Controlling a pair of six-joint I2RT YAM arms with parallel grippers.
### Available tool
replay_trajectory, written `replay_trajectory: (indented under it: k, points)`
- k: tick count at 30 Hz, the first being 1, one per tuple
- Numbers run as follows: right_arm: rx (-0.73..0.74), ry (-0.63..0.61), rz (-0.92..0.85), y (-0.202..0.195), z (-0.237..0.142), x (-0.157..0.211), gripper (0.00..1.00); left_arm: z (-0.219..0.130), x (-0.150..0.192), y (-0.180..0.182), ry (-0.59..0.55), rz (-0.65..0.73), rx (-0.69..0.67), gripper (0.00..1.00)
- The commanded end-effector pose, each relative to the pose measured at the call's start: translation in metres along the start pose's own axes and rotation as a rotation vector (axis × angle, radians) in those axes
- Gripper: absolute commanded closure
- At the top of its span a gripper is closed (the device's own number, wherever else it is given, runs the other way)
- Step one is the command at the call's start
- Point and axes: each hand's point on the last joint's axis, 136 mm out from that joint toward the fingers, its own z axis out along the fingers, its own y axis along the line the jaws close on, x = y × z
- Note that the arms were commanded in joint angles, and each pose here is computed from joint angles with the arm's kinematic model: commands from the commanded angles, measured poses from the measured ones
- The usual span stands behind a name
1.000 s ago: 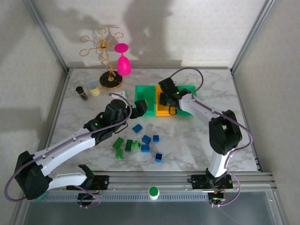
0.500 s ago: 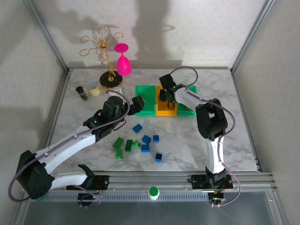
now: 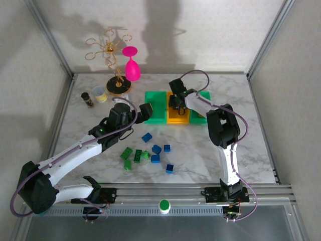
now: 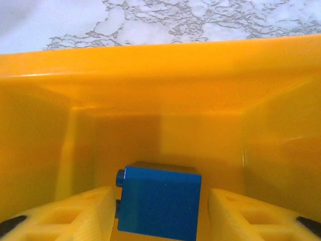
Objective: Sort the legos into containers by color
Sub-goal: Place the lego in the container, then pick up the lego from the bottom-center of the table.
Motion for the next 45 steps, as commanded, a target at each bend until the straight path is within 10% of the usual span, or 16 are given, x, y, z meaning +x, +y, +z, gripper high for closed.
replay_trajectory:
  k: [1,11,27,45]
  points:
    - [-0.038,-0.048,0.011,0.004,-0.028,-0.023,0.44,-0.005,-0.003,0.000,-0.008,-0.024,0.022,0.00]
    - [-0.149,-0.111,-0.004,0.018,-0.095,-0.023,0.39,-0.022,-0.005,-0.003,-0.001,-0.009,0.050,0.00]
    - [-0.137,-0.066,-0.015,0.026,-0.097,-0.002,0.37,-0.025,0.013,0.017,0.050,-0.007,-0.013,0.00]
    - [-0.159,0.136,-0.128,0.030,-0.184,0.188,0.26,-0.060,0.046,0.042,0.138,0.009,-0.013,0.00]
